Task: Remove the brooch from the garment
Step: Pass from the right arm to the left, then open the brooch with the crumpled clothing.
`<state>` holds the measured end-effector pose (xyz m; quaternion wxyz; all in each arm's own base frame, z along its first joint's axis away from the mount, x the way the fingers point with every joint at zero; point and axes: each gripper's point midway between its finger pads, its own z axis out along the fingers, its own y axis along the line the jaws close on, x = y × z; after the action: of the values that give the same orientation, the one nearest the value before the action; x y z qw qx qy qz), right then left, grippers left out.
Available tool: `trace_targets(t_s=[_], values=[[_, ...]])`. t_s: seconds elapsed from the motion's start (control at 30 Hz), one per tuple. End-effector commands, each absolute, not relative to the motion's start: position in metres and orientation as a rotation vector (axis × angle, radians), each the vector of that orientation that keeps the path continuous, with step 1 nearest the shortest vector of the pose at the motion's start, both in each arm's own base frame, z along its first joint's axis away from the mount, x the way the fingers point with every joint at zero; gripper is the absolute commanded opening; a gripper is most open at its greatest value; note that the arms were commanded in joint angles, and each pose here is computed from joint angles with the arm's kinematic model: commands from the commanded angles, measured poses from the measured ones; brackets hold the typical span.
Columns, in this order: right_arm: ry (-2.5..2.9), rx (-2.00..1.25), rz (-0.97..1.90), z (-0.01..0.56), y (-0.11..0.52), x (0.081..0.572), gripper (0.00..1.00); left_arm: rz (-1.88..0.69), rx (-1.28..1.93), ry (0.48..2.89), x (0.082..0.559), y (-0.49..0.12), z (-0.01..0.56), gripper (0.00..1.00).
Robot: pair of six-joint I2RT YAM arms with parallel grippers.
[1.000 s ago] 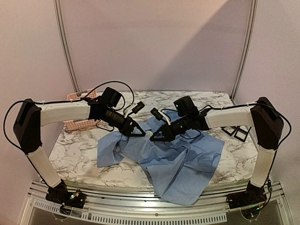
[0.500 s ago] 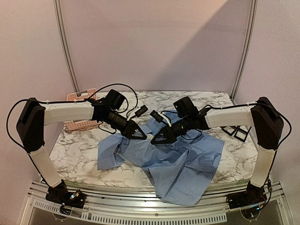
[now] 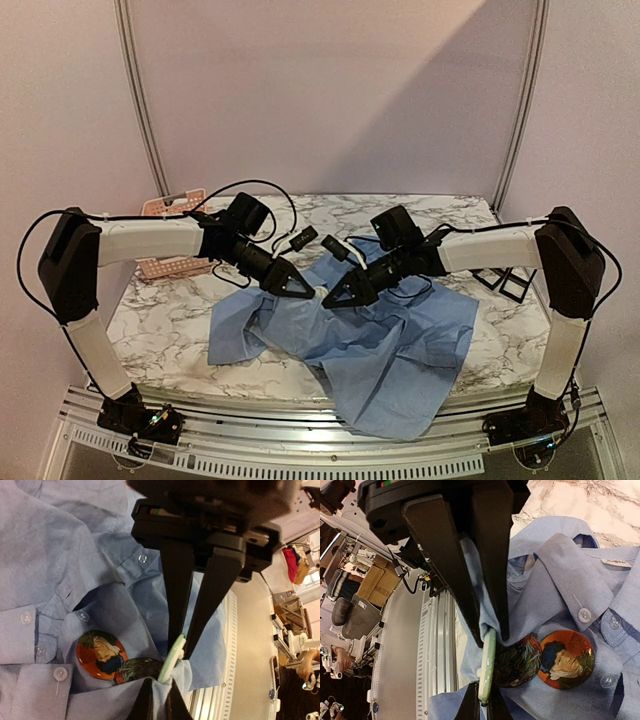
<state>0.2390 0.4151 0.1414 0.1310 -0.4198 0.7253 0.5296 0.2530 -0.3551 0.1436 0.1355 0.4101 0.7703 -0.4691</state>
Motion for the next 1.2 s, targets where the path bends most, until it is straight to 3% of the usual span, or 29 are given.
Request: trace_targets(t_s=[0.0,0.07,0.2,0.37,0.57,0.8,1.17], values=[[2.027,-1.237,1.553,0.163,0.419,0.241,0.00,-1.405,1.220,2.196,0.249,-0.365,0.148,0.02],[2.027,-1.229,1.541,0.163,0.420,0.243,0.00,-1.423,1.200,2.218,0.248,-0.365,0.147,0.00],[2.013,-1.199,1.535,0.166,0.418,0.249,0.11,-1.451,1.204,2.212,0.246,-0.366,0.150,0.00],[1.971,-1.129,1.531,0.179,0.409,0.257,0.41,-1.453,1.158,2.204,0.254,-0.364,0.156,0.00],[1.887,-1.037,1.514,0.201,0.397,0.263,0.65,-1.458,1.024,2.153,0.276,-0.354,0.172,0.00],[1.747,-0.823,1.578,0.228,0.392,0.270,0.75,-1.476,0.911,2.078,0.292,-0.347,0.193,0.00],[1.808,-0.737,1.629,0.210,0.419,0.276,0.78,-1.504,0.897,2.052,0.289,-0.346,0.204,0.00]])
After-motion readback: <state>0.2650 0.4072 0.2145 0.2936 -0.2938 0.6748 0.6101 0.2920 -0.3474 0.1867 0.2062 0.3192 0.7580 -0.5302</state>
